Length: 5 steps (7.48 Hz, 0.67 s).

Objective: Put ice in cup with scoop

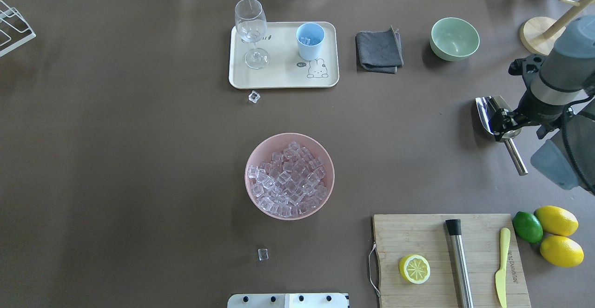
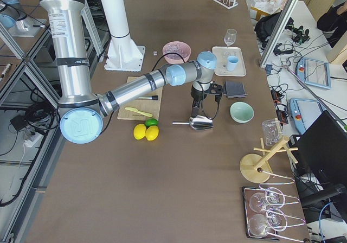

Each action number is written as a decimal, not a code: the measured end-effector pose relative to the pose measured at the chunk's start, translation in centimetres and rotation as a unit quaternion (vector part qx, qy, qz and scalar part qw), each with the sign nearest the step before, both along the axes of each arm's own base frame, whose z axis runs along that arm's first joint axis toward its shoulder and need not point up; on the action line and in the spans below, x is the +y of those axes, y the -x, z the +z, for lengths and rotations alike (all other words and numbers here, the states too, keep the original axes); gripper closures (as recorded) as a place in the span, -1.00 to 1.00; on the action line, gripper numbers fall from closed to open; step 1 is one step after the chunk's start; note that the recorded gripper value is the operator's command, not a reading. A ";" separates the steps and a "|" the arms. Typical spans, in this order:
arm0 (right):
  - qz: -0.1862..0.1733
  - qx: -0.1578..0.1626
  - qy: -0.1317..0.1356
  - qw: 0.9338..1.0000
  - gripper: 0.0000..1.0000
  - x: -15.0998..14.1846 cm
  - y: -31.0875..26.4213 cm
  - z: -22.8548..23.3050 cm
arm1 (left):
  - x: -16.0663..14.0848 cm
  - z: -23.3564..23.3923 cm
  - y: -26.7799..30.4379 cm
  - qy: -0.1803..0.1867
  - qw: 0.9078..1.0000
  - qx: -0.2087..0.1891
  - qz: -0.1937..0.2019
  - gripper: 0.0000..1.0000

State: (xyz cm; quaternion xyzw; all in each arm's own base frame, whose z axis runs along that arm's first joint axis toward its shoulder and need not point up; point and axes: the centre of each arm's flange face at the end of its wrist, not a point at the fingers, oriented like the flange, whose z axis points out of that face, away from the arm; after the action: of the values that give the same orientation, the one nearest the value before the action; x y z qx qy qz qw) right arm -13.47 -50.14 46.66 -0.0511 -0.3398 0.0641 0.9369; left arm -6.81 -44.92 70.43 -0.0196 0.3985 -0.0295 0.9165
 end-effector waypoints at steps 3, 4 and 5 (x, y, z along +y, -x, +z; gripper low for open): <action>-0.021 -0.034 -0.049 0.998 -1.00 0.5 -14.9 2.4 | 0.0 0.0 -0.1 0.002 1.000 0.000 0.000 -0.96; -0.049 -0.035 -0.064 0.996 -1.00 1.1 -18.8 5.3 | 0.0 0.0 -0.2 0.002 1.000 0.000 0.000 -0.96; -0.071 -0.039 -0.068 0.994 -1.00 2.4 -22.0 9.3 | -0.1 0.0 -0.2 0.001 1.000 0.000 0.001 -0.96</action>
State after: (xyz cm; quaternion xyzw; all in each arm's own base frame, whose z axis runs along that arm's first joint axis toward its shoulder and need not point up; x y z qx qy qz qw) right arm 8.53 -47.69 55.96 -0.0132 -0.3755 -0.0280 0.9263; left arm -6.64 -44.99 70.42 -0.0204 0.3989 -0.0290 0.9163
